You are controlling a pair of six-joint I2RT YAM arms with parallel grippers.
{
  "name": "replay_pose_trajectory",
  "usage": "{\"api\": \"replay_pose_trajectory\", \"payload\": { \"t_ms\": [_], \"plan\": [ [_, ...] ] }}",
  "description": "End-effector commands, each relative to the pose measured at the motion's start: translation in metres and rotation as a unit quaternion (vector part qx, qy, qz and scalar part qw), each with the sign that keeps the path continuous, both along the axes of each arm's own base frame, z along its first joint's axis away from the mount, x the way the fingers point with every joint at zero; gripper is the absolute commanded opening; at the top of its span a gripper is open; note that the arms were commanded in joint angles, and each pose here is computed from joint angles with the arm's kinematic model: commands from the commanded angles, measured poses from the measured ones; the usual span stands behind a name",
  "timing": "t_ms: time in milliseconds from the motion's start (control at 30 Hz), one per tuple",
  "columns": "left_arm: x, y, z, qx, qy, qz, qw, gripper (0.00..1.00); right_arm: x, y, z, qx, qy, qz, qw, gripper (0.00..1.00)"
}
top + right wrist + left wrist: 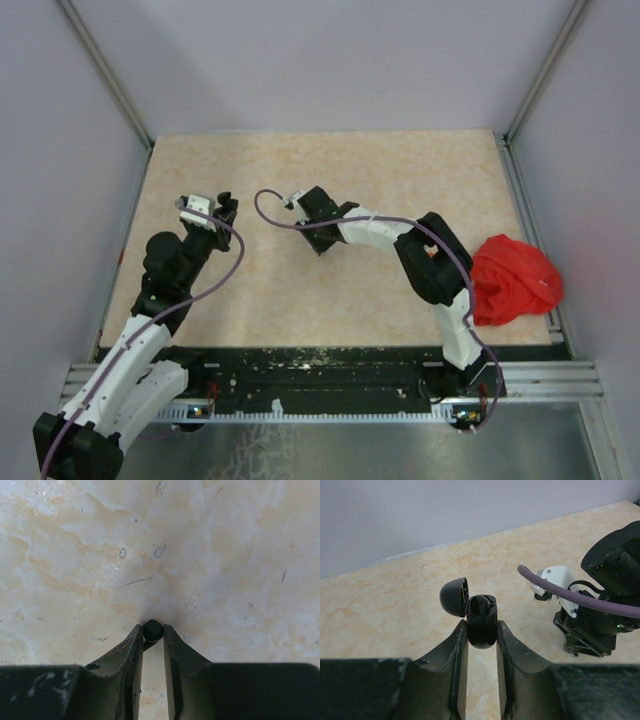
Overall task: Insert the wireless bluetooth earbuds into the charging case
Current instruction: Move the earbud.
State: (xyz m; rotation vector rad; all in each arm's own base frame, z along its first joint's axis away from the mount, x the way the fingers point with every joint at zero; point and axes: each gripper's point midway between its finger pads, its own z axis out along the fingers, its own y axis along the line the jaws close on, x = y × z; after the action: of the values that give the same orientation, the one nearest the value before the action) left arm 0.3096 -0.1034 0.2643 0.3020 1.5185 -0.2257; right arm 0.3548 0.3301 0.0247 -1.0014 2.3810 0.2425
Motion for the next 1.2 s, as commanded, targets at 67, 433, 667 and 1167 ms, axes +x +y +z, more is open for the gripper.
{"api": "replay_pose_trajectory", "payload": {
  "t_ms": [67,433,667,1167],
  "plan": [
    [0.000,-0.001,0.007,-0.004,-0.015,-0.005,1.000,0.01,-0.012,-0.040,0.011,-0.064,-0.003,-0.029,0.998,0.19],
    [-0.001,-0.003,0.010,-0.005,-0.017,-0.012,1.000,0.01,-0.058,-0.136,0.006,-0.245,0.038,-0.102,0.963,0.16],
    [-0.002,-0.002,0.012,-0.006,-0.018,-0.010,1.000,0.01,-0.063,-0.137,0.005,-0.271,0.030,-0.105,0.956,0.26],
    [-0.002,-0.004,0.010,-0.006,-0.015,-0.014,1.000,0.01,-0.057,-0.124,0.055,-0.050,0.089,-0.109,0.989,0.38]
  ]
}}
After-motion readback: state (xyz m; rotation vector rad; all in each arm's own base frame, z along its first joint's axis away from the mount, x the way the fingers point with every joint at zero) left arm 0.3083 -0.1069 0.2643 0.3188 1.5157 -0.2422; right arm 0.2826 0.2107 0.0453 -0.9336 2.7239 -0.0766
